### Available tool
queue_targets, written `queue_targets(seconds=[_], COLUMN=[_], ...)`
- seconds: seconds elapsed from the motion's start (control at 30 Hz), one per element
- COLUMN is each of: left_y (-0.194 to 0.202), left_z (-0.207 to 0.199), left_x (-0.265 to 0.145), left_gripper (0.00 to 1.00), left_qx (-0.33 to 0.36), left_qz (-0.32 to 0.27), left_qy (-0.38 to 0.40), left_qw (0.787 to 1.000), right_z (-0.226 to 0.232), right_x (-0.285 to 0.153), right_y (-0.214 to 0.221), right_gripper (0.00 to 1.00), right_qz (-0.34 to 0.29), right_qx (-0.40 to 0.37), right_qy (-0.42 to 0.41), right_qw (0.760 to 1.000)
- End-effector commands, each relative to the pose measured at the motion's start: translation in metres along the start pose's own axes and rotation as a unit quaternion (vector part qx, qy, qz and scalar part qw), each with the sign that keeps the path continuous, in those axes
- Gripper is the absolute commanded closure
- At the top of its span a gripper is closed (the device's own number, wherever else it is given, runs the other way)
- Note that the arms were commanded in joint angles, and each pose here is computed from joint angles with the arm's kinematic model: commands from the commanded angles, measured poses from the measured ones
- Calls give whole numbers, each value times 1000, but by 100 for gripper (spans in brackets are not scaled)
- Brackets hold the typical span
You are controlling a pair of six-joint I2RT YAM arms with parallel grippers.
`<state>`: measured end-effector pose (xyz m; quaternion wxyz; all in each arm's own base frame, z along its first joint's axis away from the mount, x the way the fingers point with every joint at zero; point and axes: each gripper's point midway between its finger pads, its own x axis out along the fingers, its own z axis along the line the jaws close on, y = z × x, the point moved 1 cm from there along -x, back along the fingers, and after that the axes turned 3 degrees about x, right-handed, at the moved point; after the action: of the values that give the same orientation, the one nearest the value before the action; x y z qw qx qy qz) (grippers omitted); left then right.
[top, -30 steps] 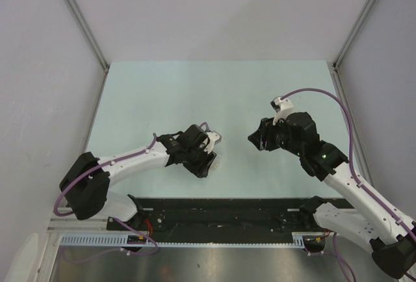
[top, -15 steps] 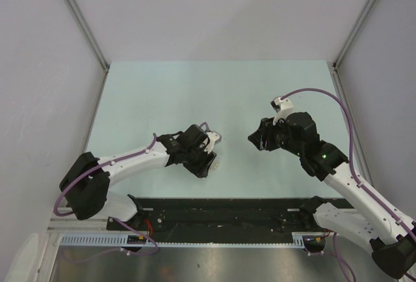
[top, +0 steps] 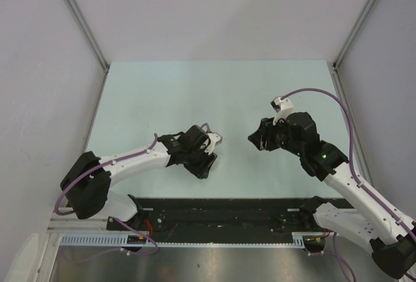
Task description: Sort the pills into containers
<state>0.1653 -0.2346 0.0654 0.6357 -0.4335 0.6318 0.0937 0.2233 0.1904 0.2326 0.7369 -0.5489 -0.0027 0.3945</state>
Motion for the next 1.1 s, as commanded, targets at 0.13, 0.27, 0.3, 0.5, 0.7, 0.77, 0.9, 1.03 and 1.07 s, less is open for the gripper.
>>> queue_targets(seconds=[0.13,0.27,0.3,0.5,0.7,0.77,0.9,1.03,1.07], left_y=[-9,-11,-12,-18,-26,-28,-34,-41,-43], left_z=[-7,-7,-7,-9,-12,-13,-15,-18,-18], left_x=[-4,-8,-9,-18,-33,-39,-54,-73,-79], left_gripper=[100,100,100,100,100,100,100,99,100], left_qx=[21,22,22,24,28,29,32,36,36], left_qz=[-9,-16,-19,-37,-70,-81,-112,-149,-161], left_qy=[16,15,14,17,20,18,19,20,17], left_qw=[1000,1000,999,999,997,996,993,988,986], right_z=[4,3,3,0,-3,-4,-6,-6,-5], right_x=[-3,-2,-2,-1,1,1,-1,-6,-8], right_y=[-6,-6,-6,-7,-7,-7,-10,-15,-17], right_gripper=[100,100,100,100,100,100,100,100,100], right_qz=[-15,-14,-13,-17,-20,-20,-29,-43,-48], right_qx=[1,3,2,3,1,0,-2,-4,-3], right_qy=[-9,-7,-6,1,8,10,17,19,18], right_qw=[1000,1000,1000,1000,1000,1000,999,999,999])
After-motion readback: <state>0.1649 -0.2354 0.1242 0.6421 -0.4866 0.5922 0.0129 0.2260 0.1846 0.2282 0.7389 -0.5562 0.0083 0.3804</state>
